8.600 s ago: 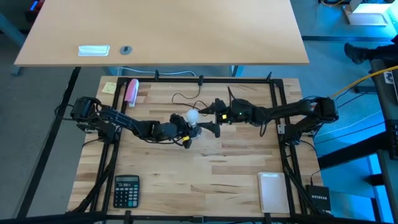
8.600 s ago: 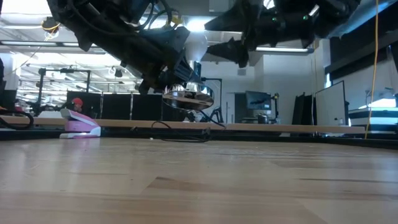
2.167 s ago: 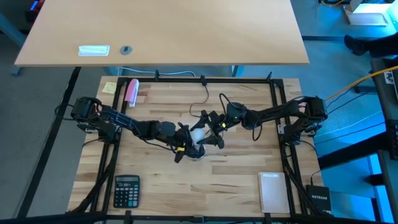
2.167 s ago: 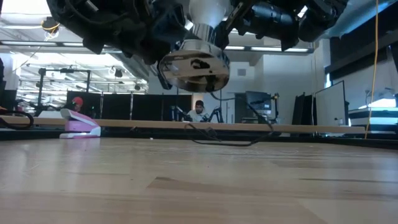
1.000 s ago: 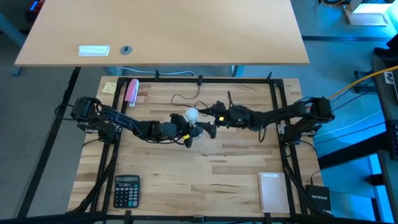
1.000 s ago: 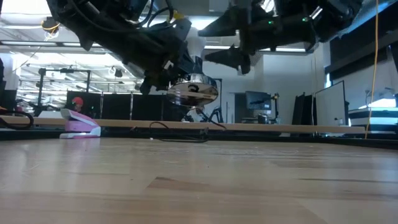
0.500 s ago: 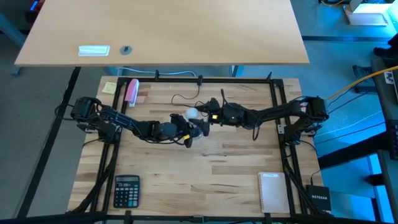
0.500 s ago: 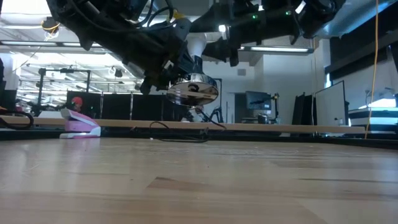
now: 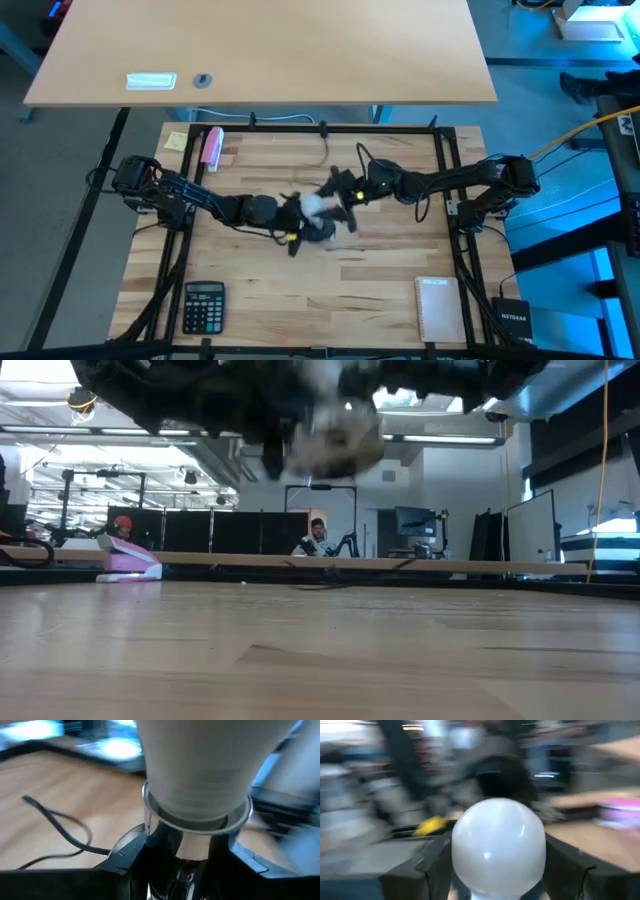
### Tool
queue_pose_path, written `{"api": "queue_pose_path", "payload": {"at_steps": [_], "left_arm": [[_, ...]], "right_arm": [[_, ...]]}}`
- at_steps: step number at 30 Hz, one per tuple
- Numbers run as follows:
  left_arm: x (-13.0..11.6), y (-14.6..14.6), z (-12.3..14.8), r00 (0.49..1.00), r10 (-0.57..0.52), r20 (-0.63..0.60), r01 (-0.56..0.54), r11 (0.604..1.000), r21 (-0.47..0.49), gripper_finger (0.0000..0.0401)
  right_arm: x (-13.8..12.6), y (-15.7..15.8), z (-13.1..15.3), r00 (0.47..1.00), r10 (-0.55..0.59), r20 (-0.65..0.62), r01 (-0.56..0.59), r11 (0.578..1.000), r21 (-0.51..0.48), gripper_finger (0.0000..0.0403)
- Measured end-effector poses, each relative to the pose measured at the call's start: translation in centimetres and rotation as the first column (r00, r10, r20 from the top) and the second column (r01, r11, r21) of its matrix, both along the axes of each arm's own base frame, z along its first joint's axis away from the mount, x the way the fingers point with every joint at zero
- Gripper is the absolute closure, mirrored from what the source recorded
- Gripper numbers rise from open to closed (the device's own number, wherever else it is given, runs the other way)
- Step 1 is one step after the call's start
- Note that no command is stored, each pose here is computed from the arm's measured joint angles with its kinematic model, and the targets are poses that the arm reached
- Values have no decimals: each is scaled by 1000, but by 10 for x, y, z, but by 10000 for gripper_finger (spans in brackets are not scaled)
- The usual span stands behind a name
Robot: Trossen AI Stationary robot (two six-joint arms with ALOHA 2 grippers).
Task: Screw lightbulb
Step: Remove the lightbulb from the lamp
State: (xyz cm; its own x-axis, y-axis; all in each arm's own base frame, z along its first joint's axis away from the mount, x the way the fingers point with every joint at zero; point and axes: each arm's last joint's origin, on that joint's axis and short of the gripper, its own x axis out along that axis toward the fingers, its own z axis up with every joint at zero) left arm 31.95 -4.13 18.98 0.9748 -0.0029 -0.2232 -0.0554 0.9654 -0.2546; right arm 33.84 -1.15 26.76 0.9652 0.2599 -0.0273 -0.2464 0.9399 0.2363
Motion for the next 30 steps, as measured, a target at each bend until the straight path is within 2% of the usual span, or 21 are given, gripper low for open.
{"api": "queue_pose_path", "payload": {"at_steps": [2, 4, 6, 9, 14, 22, 26, 30], "left_arm": [[2, -5, 6, 983, -172, 58, 173, 985, -9, 232], [2, -7, 10, 955, -280, 96, 284, 958, -28, 232], [2, -8, 12, 939, -324, 120, 330, 943, -41, 232], [2, -8, 11, 938, -327, 113, 334, 942, -45, 232], [2, -5, 9, 948, -306, 91, 313, 947, -69, 232], [1, -3, 3, 971, -236, 41, 239, 967, -83, 232], [0, 0, -4, 991, -133, -29, 131, 989, -75, 232], [-1, 5, -9, 996, 6, -85, -11, 998, -55, 232]], "right_arm": [[-1, 5, 6, 984, 169, 51, -169, 986, -12, 162], [-3, 8, 9, 956, 280, 91, -279, 960, -29, 162], [-4, 9, 12, 938, 325, 120, -323, 946, -39, 162], [-3, 9, 12, 940, 319, 118, -317, 948, -37, 162], [-2, 7, 10, 962, 254, 100, -253, 967, -27, 159], [-1, 3, 5, 994, 104, 40, -103, 994, -25, 44], [-6, 0, 2, 996, 79, -42, -80, 996, -32, 10], [-22, -12, 4, 982, 28, -189, -32, 999, -19, 15]]}}
